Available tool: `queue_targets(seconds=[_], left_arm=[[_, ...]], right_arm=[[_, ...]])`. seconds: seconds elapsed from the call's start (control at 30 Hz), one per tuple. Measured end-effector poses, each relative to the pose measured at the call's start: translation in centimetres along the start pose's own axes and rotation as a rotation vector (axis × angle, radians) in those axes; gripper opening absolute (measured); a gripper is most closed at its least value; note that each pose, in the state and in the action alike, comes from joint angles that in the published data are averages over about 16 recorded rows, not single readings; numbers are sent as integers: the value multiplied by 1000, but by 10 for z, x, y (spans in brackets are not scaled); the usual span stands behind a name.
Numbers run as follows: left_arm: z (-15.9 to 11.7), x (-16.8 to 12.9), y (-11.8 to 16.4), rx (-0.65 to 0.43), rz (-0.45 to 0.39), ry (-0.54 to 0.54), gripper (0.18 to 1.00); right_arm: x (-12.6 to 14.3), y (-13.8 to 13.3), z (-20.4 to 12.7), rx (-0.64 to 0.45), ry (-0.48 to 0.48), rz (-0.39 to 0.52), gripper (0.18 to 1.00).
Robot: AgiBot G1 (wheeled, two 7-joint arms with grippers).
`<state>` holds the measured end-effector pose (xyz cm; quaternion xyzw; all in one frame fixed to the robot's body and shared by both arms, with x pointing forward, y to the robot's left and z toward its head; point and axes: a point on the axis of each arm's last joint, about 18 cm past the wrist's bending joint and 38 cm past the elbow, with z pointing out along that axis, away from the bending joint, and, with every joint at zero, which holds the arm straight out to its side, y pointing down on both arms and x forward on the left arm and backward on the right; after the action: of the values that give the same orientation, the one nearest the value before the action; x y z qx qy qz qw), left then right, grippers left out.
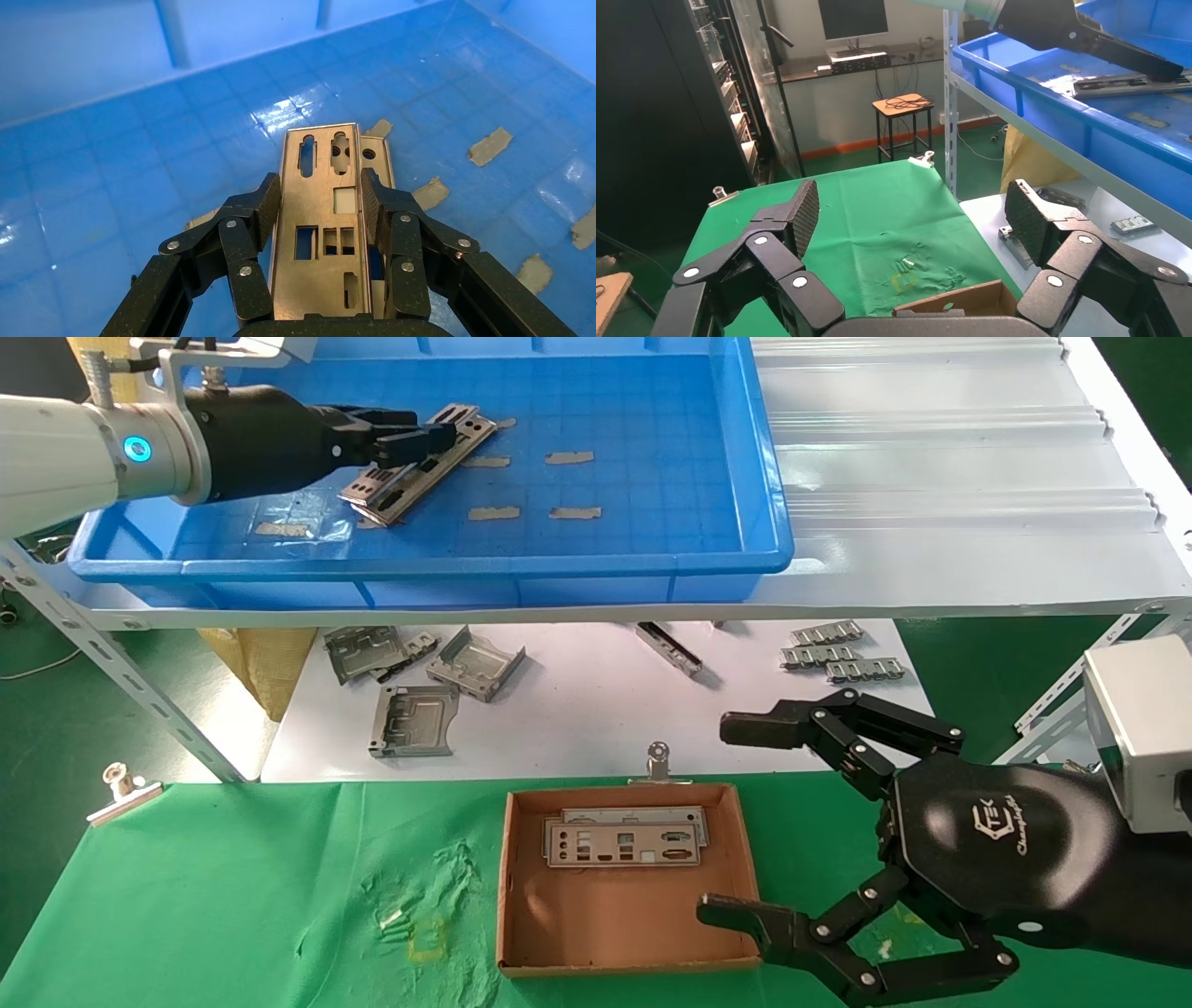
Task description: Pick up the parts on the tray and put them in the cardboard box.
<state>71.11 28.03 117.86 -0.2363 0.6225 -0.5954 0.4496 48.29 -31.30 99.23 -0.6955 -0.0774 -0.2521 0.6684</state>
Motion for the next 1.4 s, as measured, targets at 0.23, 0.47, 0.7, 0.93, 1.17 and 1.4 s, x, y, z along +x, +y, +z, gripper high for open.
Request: queue_targets(seconds=[0.23,0.47,0.7,0.93,1.17,1.4], left_arm=[[-9,4,-28,52,40,38,454],[-22,18,-51,96,96,135,453],[-41,46,-58,117,169,320,453],[-59,78,-51,119,261,519,452],[-69,107,-30,97,364,675,452],[-67,137,17,36,423,788,452]], right_arm=[[0,0,0,0,0,0,986],[0,0,0,0,0,0,1000],[0,0,0,0,0,0,1000],[0,0,0,0,0,0,1000],[0,0,0,0,0,0,1000],[0,0,0,0,0,0,1000]])
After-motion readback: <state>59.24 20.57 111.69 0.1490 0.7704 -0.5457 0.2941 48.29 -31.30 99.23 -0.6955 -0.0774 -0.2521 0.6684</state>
